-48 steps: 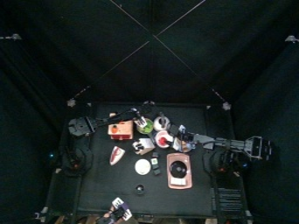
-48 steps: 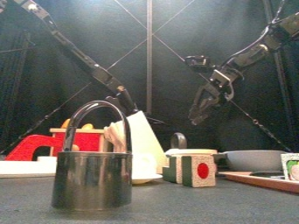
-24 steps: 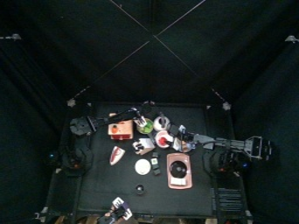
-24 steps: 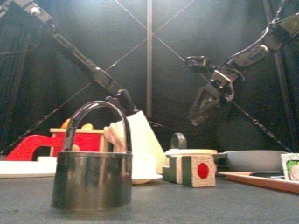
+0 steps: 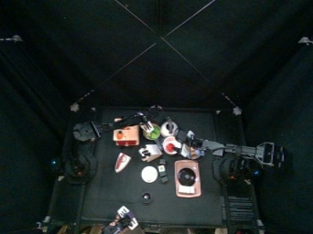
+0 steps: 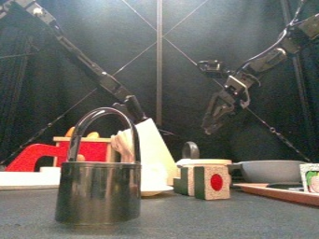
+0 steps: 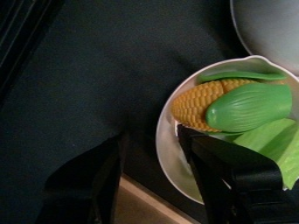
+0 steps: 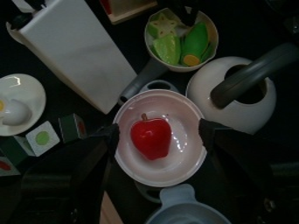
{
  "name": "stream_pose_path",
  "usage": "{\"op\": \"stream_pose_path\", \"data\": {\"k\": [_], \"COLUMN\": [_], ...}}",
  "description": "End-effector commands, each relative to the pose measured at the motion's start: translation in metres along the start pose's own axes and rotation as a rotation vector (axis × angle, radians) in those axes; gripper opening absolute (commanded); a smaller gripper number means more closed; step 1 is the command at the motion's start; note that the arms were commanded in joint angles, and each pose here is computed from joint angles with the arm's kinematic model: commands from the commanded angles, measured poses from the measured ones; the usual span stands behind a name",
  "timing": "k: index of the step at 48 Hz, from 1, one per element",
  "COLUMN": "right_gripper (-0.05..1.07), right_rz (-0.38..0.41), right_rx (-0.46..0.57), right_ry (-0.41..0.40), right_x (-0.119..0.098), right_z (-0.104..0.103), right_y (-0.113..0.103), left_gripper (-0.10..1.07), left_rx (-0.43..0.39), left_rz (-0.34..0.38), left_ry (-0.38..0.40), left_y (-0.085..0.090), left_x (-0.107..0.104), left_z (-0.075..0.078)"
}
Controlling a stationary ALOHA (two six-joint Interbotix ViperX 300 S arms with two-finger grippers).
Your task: Grab pot
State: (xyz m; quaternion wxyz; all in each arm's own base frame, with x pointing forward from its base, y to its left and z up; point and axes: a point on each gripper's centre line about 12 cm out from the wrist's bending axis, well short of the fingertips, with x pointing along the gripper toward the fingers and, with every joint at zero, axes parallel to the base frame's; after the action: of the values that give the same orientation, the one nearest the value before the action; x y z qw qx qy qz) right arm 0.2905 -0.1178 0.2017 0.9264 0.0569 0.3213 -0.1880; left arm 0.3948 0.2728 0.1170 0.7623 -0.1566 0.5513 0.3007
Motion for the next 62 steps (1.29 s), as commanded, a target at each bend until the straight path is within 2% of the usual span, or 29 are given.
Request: {"op": "stream_pose_path", "data": {"k": [1, 12, 24, 38, 62], "right_gripper": [1.01, 1.01, 1.01, 1.01, 1.01], "right_rz": [-0.002, -0.002, -0.002, -0.002, -0.002], "right_rx": [0.002, -0.001, 0.000, -0.001, -0.003], "right_ry": [-0.027, -0.029, -0.026, -0.024, -0.026], "right_x": [-0.003, -0.003, -0.003, -0.003, -0.003], "right_z": [0.007, 0.007, 0.006, 0.006, 0.006], "right_y": [-0.001, -0.001, -0.001, -0.001, -0.001], "left_gripper": [0.79, 0.59, 0.47, 0.45, 0.45], "left_rx": [-0.012, -0.011, -0.034, -0.073, -0.098], "left_rz": [-0.001, -0.003, -0.025, -0.060, -0.082], "left_ry": [-0.017, -0.017, -0.042, -0.079, -0.098], "left_y": [0.003, 0.002, -0.001, -0.001, 0.000], "left_x": [-0.005, -0.005, -0.016, -0.043, -0.067], "left_z": [0.005, 0.005, 0.011, 0.019, 0.024]}}
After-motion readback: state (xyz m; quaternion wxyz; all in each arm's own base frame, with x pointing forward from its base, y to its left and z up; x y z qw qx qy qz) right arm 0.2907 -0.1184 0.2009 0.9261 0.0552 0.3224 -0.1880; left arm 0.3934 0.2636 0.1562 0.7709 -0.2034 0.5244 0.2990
